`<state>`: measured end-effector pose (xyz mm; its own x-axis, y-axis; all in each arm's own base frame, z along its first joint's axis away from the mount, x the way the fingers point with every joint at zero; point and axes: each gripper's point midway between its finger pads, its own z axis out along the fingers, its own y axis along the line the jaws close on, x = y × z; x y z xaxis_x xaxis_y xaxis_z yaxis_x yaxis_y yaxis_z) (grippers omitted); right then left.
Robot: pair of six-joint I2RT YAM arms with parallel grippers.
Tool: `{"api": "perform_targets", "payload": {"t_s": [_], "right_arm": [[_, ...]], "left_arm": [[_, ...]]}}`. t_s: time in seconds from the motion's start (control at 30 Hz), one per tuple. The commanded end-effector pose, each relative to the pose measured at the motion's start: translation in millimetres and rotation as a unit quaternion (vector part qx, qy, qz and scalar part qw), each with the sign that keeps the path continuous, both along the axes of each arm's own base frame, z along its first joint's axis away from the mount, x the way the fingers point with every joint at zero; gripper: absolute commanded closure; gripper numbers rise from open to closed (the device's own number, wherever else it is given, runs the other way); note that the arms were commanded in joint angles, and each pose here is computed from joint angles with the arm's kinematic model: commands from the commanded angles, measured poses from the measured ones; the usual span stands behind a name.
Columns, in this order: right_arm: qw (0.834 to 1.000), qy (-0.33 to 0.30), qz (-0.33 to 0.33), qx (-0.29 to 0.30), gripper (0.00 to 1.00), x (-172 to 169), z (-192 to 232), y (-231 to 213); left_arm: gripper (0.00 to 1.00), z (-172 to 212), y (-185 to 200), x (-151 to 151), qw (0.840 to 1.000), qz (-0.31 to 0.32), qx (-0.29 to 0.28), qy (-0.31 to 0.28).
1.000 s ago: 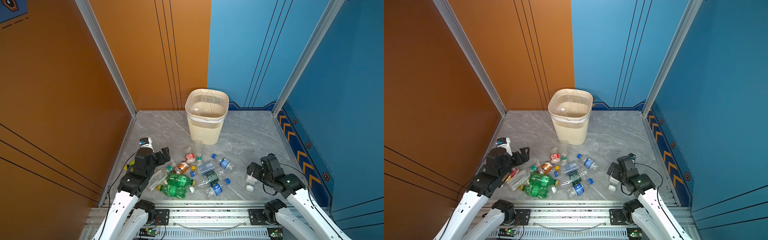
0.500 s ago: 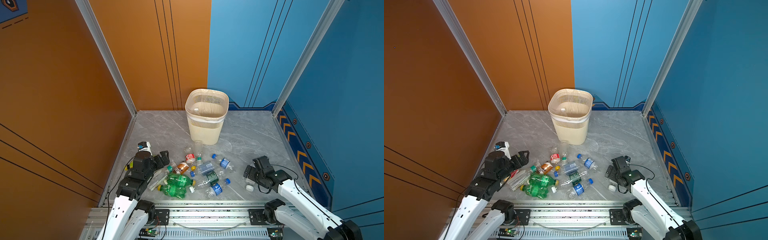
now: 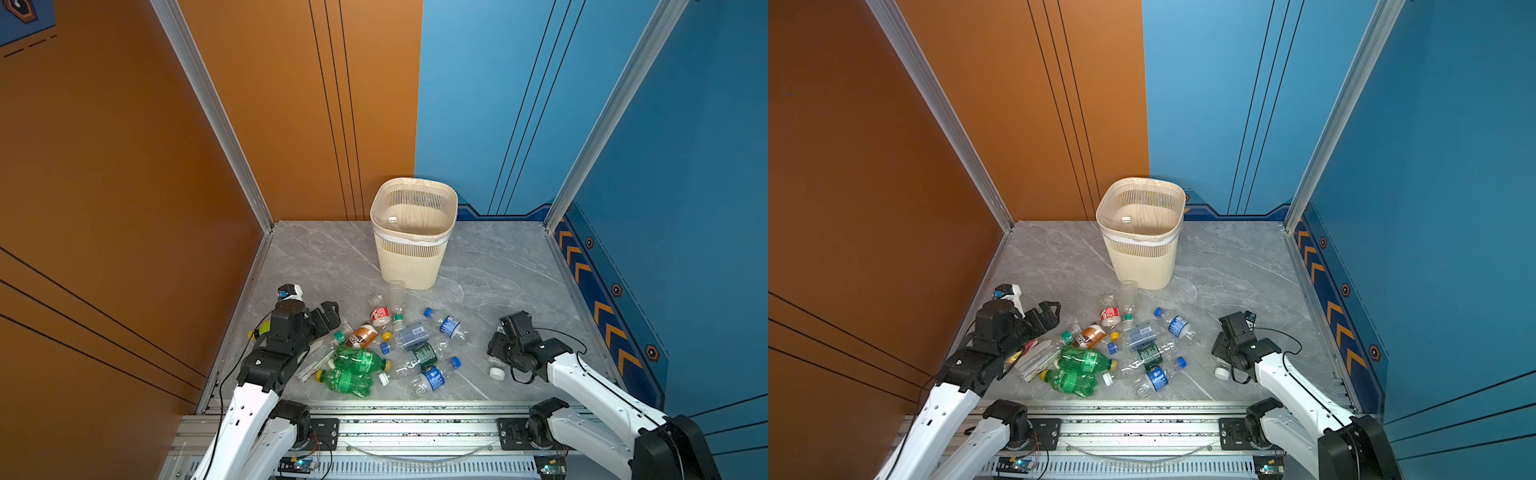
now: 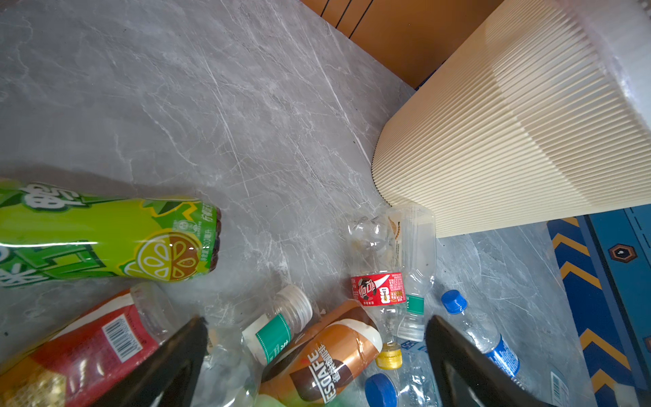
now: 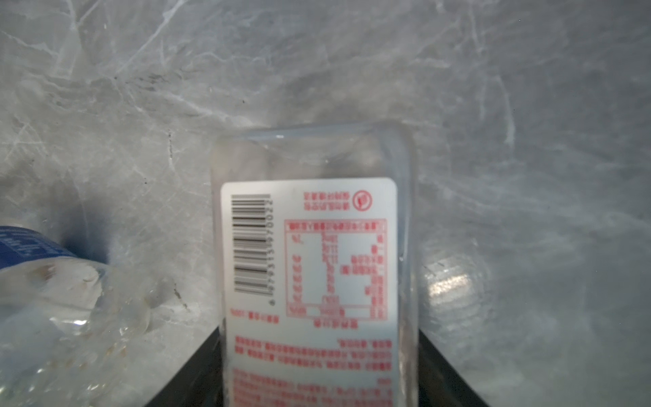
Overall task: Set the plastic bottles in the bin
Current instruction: 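Lower the left gripper to the pile while the right gripper grasps the flat bottle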
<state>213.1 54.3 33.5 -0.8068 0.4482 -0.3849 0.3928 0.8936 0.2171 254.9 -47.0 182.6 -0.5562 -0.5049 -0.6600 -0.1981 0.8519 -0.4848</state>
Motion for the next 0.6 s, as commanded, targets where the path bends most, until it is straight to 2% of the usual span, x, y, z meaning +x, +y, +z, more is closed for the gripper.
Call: {"api": "perform_targets", "payload": {"t_s": [0.0,0.13,0.33,0.47,0.57], "right_arm": [[1.0,-0.018,0.006,-0.011,0.36,7,9,-2],[0.997,-0.067,0.01,-0.026,0.36,21,48,-7],[0.986,-0.16,0.029,-0.037,0.36,56,142,-3],[0.967,-0.249,0.041,-0.025,0.37,93,222,12],[0.947,-0.315,0.06,-0.014,0.37,124,285,34]], "left_arm": [[0.02,-8,3,-3,1.0,0.01,-0.006,0.01],[0.02,-8,5,-4,1.0,0.015,-0.007,0.011],[0.02,-15,5,-10,0.999,0.018,-0.015,0.022],[0.02,-18,7,-14,0.999,0.025,-0.018,0.021],[0.02,-20,8,-15,0.999,0.027,-0.021,0.021]]}}
